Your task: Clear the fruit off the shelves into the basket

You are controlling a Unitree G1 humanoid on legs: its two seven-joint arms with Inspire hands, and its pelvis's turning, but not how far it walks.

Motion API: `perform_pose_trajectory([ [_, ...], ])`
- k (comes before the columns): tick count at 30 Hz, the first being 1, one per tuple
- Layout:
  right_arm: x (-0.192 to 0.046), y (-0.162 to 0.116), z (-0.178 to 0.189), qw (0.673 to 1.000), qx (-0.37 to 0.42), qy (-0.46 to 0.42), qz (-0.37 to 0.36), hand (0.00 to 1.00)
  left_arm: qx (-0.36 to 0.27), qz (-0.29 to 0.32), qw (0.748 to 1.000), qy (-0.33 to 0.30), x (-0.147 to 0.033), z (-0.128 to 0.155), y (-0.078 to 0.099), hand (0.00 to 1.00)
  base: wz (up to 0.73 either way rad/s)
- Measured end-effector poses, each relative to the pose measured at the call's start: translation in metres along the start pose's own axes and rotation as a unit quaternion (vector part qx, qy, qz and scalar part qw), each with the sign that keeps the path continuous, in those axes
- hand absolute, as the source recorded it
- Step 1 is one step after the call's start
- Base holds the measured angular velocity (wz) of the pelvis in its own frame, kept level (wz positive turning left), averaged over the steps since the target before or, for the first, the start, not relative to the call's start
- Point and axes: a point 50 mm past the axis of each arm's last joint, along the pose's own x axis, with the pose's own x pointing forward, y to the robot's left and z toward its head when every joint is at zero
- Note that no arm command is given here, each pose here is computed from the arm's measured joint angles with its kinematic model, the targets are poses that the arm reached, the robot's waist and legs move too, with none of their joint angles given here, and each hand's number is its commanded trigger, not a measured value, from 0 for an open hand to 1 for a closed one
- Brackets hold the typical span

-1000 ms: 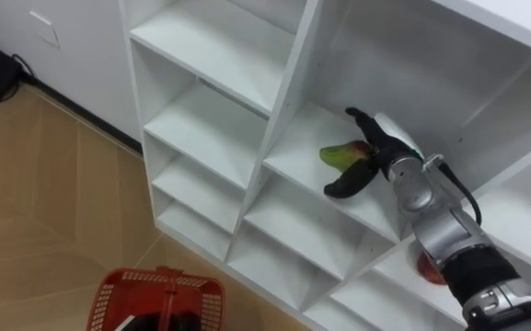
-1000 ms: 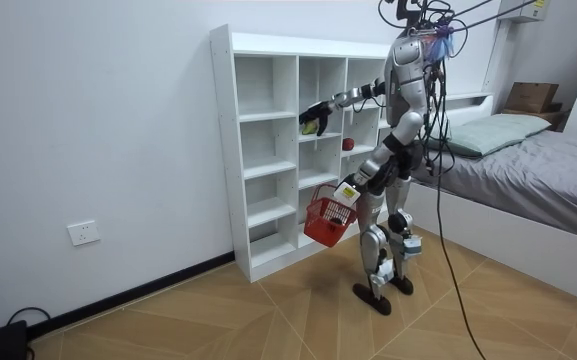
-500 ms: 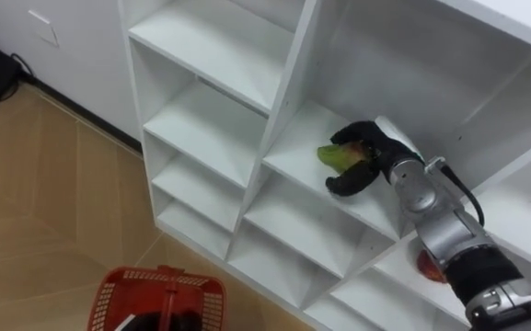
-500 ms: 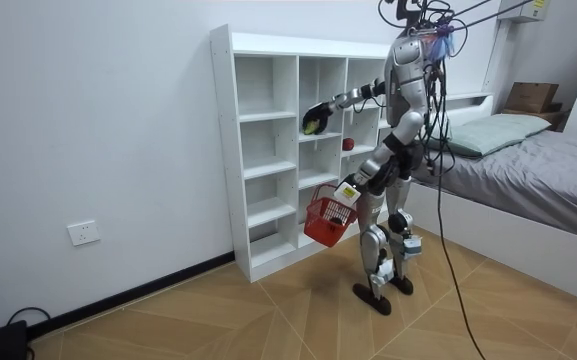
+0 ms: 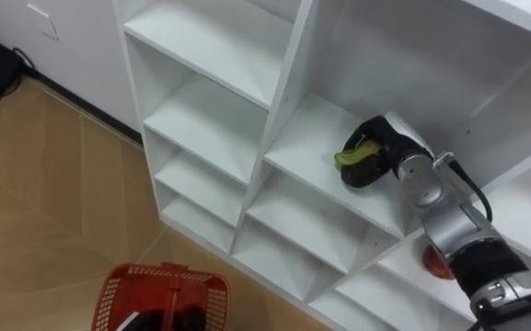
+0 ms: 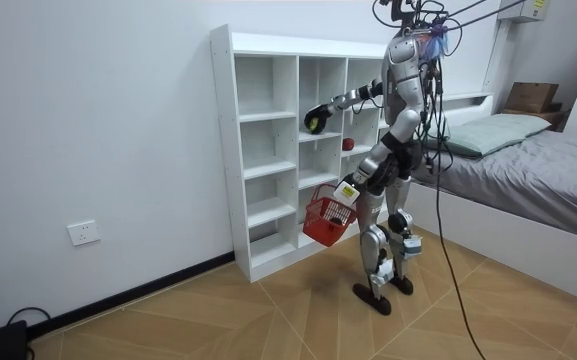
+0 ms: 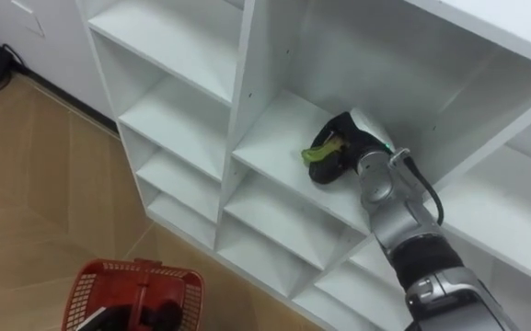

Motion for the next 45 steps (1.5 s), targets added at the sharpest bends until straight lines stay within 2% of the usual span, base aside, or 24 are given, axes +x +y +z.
perform_pose_trajectory([
  [7, 0.000, -0.001, 0.000, 1.000, -0.001, 0.000, 0.004, 1.00, -0.001, 0.000, 1.000, 0.005, 0.000, -0.001, 0.000, 1.00, 0.00],
  [16, 0.000, -0.003, 0.003, 0.999, -0.041, -0.005, -0.001, 1.00, 0.003, -0.003, 1.000, 0.005, 0.000, 0.000, -0.001, 1.00, 0.00],
  [28, -0.004, -0.014, 0.029, 0.995, -0.081, -0.052, -0.038, 1.00, 0.001, 0.003, 1.000, 0.008, 0.000, -0.002, -0.002, 1.00, -0.04],
  [34, -0.013, -0.014, 0.040, 0.991, -0.084, -0.088, -0.052, 1.00, 0.013, -0.004, 1.000, 0.006, -0.001, -0.001, -0.009, 1.00, -0.15],
  [39, -0.029, -0.003, 0.037, 0.989, -0.088, -0.106, -0.054, 1.00, 0.008, -0.028, 1.000, -0.012, -0.001, 0.005, -0.027, 1.00, -0.07],
  [45, -0.037, 0.005, 0.047, 0.986, -0.095, -0.123, -0.058, 1.00, 0.008, -0.040, 0.999, -0.018, 0.001, 0.008, -0.037, 1.00, -0.07],
])
